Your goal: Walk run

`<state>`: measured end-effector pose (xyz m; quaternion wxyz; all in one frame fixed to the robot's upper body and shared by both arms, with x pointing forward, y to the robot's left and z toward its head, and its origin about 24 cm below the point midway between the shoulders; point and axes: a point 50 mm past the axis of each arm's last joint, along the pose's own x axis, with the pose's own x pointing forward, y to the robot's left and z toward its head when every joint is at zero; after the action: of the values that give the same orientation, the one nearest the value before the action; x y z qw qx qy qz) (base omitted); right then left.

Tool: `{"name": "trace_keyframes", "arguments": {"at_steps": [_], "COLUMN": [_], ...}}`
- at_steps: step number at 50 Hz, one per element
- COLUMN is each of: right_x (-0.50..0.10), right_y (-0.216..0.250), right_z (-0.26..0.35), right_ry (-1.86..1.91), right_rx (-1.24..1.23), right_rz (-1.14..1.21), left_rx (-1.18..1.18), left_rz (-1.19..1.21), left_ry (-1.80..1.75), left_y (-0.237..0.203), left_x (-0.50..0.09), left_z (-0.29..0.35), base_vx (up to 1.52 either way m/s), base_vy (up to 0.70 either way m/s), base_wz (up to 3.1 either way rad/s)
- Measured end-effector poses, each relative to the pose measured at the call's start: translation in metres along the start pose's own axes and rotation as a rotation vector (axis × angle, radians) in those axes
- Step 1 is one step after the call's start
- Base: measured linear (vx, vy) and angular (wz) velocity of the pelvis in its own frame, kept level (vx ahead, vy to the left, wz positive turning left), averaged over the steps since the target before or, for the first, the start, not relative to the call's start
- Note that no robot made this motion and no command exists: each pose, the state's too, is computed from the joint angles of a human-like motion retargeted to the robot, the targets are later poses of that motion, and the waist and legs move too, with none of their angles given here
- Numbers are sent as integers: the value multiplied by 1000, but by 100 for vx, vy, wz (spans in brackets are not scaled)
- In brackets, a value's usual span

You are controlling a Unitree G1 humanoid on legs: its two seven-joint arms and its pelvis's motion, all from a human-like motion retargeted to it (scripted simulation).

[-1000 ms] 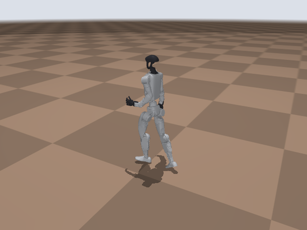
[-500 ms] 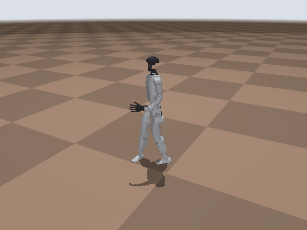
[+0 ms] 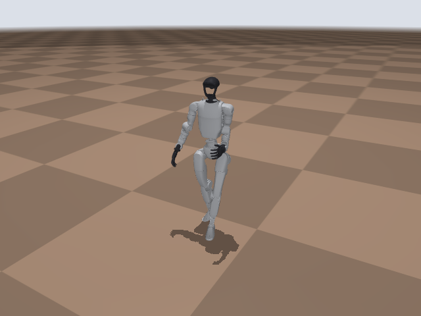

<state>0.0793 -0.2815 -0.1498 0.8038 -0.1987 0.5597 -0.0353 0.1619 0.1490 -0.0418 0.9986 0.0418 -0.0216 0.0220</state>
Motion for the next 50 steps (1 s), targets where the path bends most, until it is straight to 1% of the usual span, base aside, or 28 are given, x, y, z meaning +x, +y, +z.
{"name": "trace_keyframes", "arguments": {"at_steps": [5,10,15,18,25,30,33,37,40,45,50], "right_x": [4,2,-8,-21,-76,-115,-128,-131,-123,-90,-41], "right_y": [-12,14,48,70,136,174,186,187,178,151,109], "right_z": [29,25,-16,-51,-129,-156,-162,-165,-163,-140,-82], "right_ry": [-90,-132,-30,91,384,521,557,567,581,513,330], "right_rx": [26,30,-16,3,106,137,106,20,-16,54,145], "right_rz": [-43,23,118,169,361,497,590,661,639,487,323], "left_rx": [-31,-21,4,13,32,19,20,32,23,-34,-30], "left_rz": [57,89,70,18,-87,-123,-117,-82,-47,27,14], "left_ry": [31,77,45,-25,-200,-251,-236,-178,-113,0,53], "left_y": [-2,6,13,12,0,-5,-1,10,13,6,7], "left_x": [-3,-10,1,22,60,69,64,51,38,10,-6], "left_z": [-4,-12,-8,2,35,45,41,29,16,-2,-11], "base_vx": [77,97,97,68,77,77,83,79,106,100,85], "base_vy": [-3,-15,11,9,-2,-20,-29,-34,-50,-37,-41], "base_wz": [109,16,132,192,177,145,67,3,81,46,23]}}
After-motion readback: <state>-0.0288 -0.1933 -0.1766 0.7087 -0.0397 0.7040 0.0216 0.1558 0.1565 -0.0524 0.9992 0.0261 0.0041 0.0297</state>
